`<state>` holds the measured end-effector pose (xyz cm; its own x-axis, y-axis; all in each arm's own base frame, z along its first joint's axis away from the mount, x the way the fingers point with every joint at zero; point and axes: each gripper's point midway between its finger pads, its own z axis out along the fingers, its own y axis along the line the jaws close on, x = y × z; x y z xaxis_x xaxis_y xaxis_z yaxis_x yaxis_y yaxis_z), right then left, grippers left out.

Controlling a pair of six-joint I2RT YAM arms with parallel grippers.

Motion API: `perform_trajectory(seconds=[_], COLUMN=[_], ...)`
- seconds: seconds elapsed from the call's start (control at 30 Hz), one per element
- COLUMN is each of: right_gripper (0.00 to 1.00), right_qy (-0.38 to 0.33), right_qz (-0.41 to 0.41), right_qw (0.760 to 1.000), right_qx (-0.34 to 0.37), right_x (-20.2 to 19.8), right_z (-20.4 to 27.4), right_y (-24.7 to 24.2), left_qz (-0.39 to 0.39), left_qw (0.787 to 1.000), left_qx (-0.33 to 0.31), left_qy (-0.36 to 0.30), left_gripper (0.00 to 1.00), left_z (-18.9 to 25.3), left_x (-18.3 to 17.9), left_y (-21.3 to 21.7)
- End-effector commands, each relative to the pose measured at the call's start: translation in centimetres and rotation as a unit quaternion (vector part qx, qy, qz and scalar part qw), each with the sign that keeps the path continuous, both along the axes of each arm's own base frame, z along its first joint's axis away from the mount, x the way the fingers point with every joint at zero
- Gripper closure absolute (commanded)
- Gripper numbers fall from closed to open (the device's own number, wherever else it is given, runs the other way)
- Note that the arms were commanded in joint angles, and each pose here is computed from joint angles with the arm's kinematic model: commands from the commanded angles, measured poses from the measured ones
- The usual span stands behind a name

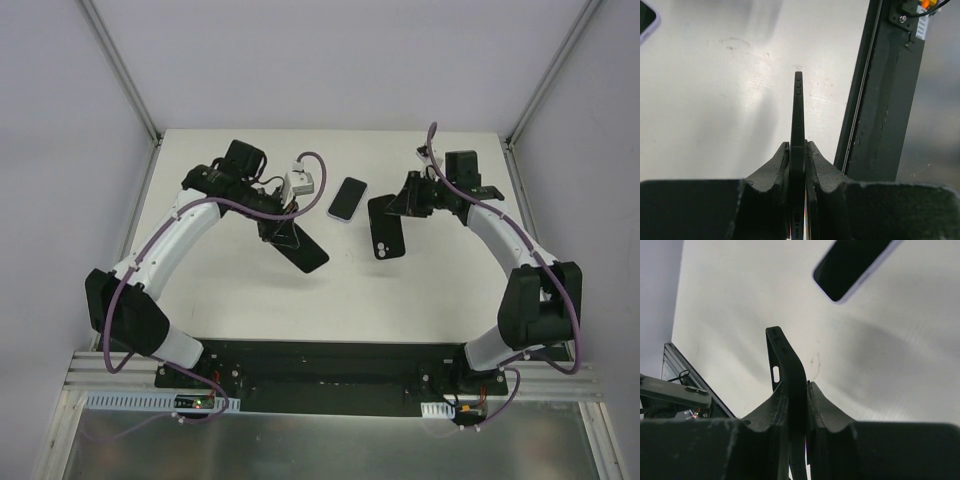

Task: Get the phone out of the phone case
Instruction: Place the phone case at the center of the board.

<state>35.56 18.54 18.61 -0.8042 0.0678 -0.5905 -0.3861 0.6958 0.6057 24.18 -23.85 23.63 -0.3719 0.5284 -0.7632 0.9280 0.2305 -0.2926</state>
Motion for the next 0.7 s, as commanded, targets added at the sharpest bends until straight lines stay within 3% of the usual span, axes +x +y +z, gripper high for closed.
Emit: perform_trajectory(seconds=[0.0,0.23,0.47,0.57,0.67], right_gripper=[0.99,0.9,0.63,0.59,0.43], right_qy=[0.048,0.106,0.153,0.159,0.154], right_qz=[-0.027,-0.071,-0.103,-0.106,-0.11], right_qw=[0.998,0.989,0.979,0.977,0.977], right_qx=[-0.039,-0.071,-0.088,-0.093,-0.097], right_x=[-0.8,-0.7,-0.2,-0.3,-0.1], right_z=[-4.2,-8.6,-11.3,-11.7,-11.4], right_y=[-2.5,-5.7,-7.8,-8.0,-8.2], left_qz=[0.024,0.045,0.024,0.01,0.0], left_qw=[0.999,0.995,0.99,0.987,0.981], left_qx=[0.034,0.029,0.03,0.024,0.012], left_qy=[0.004,0.088,0.133,0.157,0.193], left_gripper=[1.0,1.0,1.0,1.0,1.0], left_z=[-2.4,-5.1,-6.5,-7.0,-7.5], left_x=[1.5,2.8,2.9,3.0,3.1], left_y=[2.2,3.7,3.5,3.1,2.3])
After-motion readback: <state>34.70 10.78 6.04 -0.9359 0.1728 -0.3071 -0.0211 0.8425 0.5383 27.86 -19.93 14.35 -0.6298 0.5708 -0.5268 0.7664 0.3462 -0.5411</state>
